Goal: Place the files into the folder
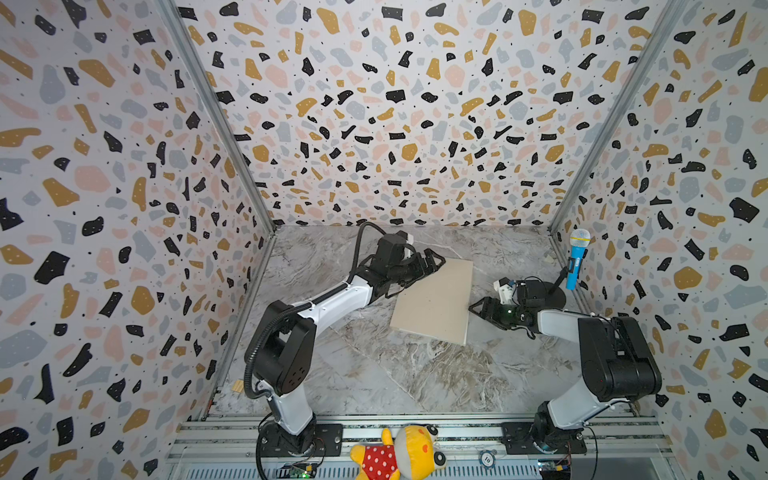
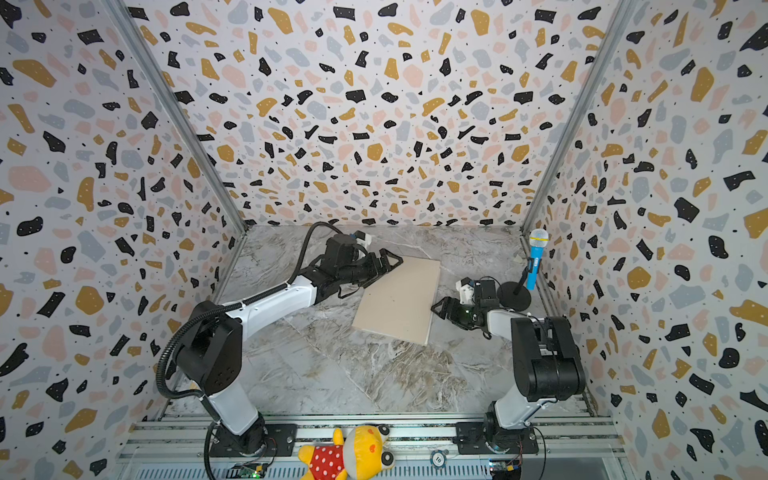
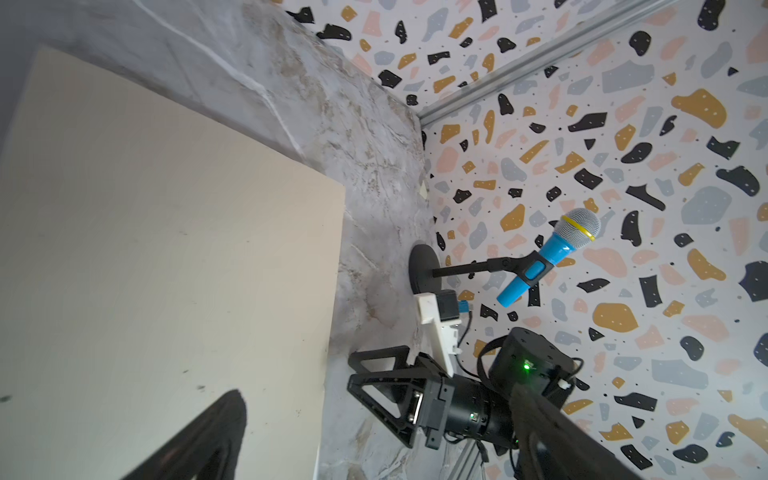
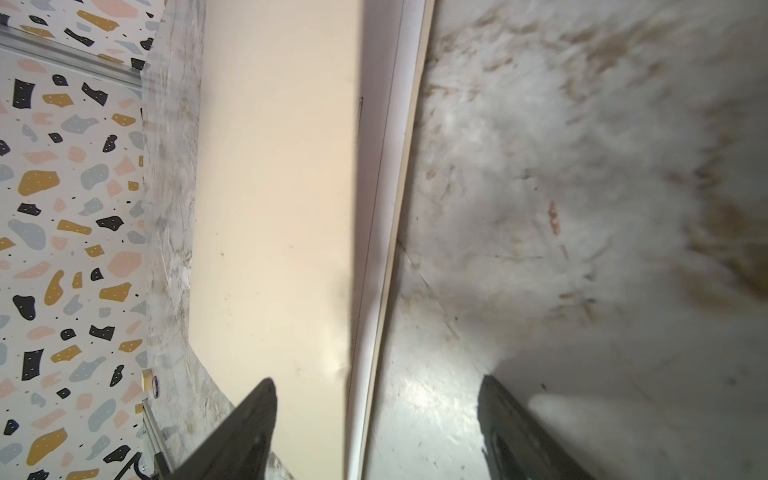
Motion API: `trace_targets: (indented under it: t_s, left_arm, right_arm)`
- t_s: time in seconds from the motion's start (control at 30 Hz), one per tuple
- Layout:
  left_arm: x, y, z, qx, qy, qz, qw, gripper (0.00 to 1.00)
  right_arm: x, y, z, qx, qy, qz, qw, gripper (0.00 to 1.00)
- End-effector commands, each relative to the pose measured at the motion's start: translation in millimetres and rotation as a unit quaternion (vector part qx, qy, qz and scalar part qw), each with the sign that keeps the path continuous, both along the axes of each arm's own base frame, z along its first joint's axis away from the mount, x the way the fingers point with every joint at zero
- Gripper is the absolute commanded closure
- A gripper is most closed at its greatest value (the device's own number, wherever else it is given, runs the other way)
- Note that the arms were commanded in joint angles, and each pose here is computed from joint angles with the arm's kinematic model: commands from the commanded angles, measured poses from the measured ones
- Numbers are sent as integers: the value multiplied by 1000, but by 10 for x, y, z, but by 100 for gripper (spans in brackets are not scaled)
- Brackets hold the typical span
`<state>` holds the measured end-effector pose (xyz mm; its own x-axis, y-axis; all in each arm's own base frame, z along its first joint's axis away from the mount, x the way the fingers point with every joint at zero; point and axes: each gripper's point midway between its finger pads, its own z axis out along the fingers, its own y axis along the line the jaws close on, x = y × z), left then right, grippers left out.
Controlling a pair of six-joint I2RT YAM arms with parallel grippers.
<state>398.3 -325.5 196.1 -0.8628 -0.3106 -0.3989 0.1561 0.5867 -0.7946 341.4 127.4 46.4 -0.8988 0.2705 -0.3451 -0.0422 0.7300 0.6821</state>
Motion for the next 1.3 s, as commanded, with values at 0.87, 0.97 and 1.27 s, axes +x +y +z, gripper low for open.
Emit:
trace_targets:
  t_s: [0.87,0.97,1.27]
  left_arm:
    - [-262,1572,-1006,164,60,85,981,0]
    - [-281,1779,-1055,182,65,106,975,0]
    - [-262,2658,-938,282,37,206,937,0]
  right_arm:
    - [664,577,35,64,29,40,997,23]
    - [733,564,81,60,21,39,997,23]
    - [926,57,809,-81,-152,11,985,15]
